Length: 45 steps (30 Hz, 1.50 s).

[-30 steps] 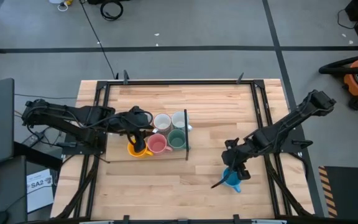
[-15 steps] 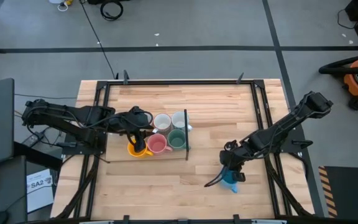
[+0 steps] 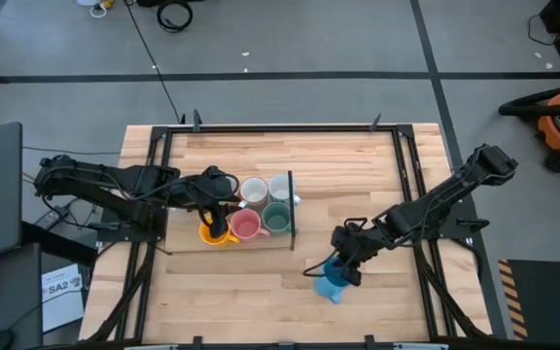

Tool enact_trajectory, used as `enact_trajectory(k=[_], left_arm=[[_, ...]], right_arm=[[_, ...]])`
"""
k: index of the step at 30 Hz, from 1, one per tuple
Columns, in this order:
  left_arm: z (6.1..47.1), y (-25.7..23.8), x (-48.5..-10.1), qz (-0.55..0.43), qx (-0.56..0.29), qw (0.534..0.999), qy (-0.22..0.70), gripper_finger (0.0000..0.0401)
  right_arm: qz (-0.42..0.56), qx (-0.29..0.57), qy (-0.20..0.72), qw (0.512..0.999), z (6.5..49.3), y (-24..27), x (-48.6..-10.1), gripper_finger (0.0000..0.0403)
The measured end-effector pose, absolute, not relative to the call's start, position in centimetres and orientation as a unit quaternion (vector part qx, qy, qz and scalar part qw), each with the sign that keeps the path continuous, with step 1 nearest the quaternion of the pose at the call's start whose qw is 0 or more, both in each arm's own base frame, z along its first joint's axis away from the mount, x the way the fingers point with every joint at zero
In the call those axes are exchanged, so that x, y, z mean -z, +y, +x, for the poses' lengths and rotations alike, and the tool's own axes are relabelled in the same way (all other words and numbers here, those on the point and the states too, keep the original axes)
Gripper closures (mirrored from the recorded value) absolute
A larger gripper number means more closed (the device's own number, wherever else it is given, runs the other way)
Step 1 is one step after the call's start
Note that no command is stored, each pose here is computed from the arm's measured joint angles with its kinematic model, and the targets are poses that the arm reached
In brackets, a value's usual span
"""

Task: Place coffee mugs
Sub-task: Put the blue mug on the shelf

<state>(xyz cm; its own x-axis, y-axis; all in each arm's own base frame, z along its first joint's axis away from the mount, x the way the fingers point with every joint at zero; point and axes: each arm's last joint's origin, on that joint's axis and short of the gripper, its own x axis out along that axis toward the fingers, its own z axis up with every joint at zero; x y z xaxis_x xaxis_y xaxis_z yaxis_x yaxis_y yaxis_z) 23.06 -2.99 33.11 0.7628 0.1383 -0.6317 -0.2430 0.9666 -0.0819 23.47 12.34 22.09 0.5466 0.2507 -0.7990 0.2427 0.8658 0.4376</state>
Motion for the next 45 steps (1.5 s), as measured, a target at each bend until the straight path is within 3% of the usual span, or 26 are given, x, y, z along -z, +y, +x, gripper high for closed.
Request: enact_trajectory(k=[8, 25, 35, 45], left_arm=[[23.1, -3.0, -33.1, -0.08, -0.102, 0.936, 0.329, 0.0282], [23.0, -3.0, -33.1, -0.08, -0.102, 0.935, 0.33, 0.0282], [23.1, -3.0, -33.1, -0.081, -0.102, 0.935, 0.33, 0.0282], [23.1, -3.0, -33.1, -0.081, -0.102, 0.935, 0.329, 0.0282]], right_arm=[[0.214, -0.012, 0.451, 0.866, 29.3, 15.2, -24.5, 0.0371], [0.146, 0.038, 0.423, 0.894, 43.1, 19.2, -23.6, 0.0371], [0.125, 0.053, 0.463, 0.876, 45.0, 19.9, -19.4, 0.0371], [0.123, 0.053, 0.473, 0.871, 44.8, 19.9, -19.4, 0.0354]])
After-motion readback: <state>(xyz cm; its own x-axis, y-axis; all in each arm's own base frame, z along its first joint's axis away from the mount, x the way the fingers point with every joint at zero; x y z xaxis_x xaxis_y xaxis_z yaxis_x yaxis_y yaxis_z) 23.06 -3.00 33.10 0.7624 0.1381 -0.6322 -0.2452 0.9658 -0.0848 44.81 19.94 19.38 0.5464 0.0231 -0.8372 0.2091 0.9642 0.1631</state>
